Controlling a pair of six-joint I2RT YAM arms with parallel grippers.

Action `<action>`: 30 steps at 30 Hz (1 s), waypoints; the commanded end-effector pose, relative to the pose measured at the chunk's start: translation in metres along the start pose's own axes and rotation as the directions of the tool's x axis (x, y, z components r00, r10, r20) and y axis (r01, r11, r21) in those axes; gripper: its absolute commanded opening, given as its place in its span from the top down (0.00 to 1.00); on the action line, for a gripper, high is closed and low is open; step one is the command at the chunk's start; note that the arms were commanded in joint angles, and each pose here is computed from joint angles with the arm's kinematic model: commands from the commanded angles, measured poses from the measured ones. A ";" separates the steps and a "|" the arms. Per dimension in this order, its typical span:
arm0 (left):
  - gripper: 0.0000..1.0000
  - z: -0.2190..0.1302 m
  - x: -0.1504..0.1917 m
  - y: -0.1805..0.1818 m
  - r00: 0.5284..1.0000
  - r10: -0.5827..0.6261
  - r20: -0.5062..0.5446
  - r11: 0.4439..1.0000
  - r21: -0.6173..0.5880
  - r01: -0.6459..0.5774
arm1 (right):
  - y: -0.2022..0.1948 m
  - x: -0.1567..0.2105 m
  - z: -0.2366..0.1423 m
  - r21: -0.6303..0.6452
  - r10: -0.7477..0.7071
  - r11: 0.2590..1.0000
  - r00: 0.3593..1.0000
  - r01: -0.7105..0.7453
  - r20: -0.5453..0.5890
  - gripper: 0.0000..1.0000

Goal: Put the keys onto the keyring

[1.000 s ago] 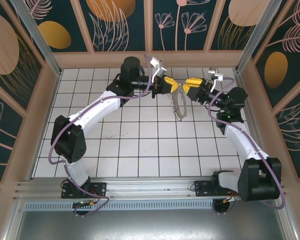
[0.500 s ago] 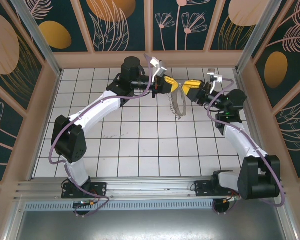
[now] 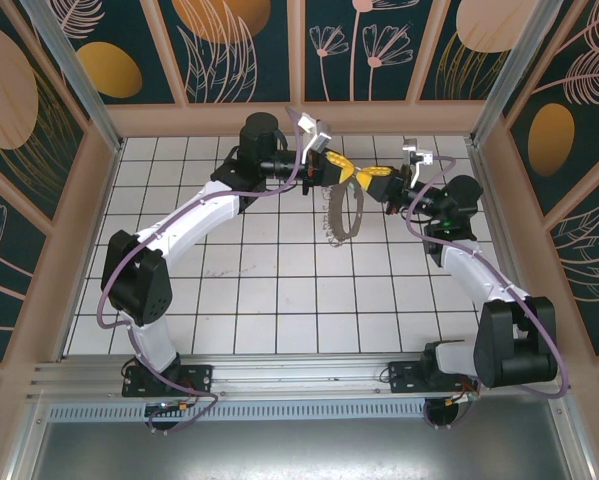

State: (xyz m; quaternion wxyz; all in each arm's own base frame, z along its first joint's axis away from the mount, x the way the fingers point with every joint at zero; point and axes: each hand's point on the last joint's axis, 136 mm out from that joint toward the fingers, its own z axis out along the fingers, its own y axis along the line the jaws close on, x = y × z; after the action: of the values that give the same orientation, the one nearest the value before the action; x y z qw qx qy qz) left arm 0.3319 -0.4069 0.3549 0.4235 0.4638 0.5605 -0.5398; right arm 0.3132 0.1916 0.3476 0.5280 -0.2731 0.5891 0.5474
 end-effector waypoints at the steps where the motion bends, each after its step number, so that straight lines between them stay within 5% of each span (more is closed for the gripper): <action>1: 1.00 0.000 -0.020 -0.014 0.998 0.050 0.034 0.998 0.043 -0.052 | 0.012 -0.018 0.005 -0.041 -0.076 0.996 0.997 0.077 0.020 1.00; 7: 0.99 0.000 -0.024 -0.012 0.998 0.041 0.040 0.999 0.022 -0.042 | 0.012 -0.019 0.006 -0.045 -0.088 0.995 0.996 0.088 0.002 1.00; 9: 0.76 -0.003 -0.029 -0.004 0.998 0.049 0.045 0.998 -0.043 -0.047 | 0.011 -0.020 0.007 -0.039 -0.103 0.994 0.995 0.103 -0.010 1.00; 12: 0.57 -0.013 -0.041 0.001 0.995 0.086 0.055 0.988 -0.135 -0.078 | 0.010 -0.023 0.007 -0.034 -0.123 0.992 0.992 0.122 -0.030 1.00; 17: 0.43 -0.034 -0.069 -0.008 0.984 0.168 0.063 0.967 -0.207 -0.152 | 0.010 -0.026 0.005 -0.053 -0.147 0.988 0.987 0.143 -0.071 1.00; 30: 0.36 -0.050 -0.078 -0.025 0.969 0.240 -0.060 0.963 -0.113 -0.246 | 0.028 -0.037 0.013 -0.217 -0.227 0.959 0.952 0.183 -0.203 1.00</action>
State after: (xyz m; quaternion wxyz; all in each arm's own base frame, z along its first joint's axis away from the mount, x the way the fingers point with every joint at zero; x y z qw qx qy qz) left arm 0.3324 -0.3636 0.4507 0.5314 0.4858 0.5404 -0.4354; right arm 0.3143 0.1995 0.3885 0.4933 -0.4046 0.5782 0.5085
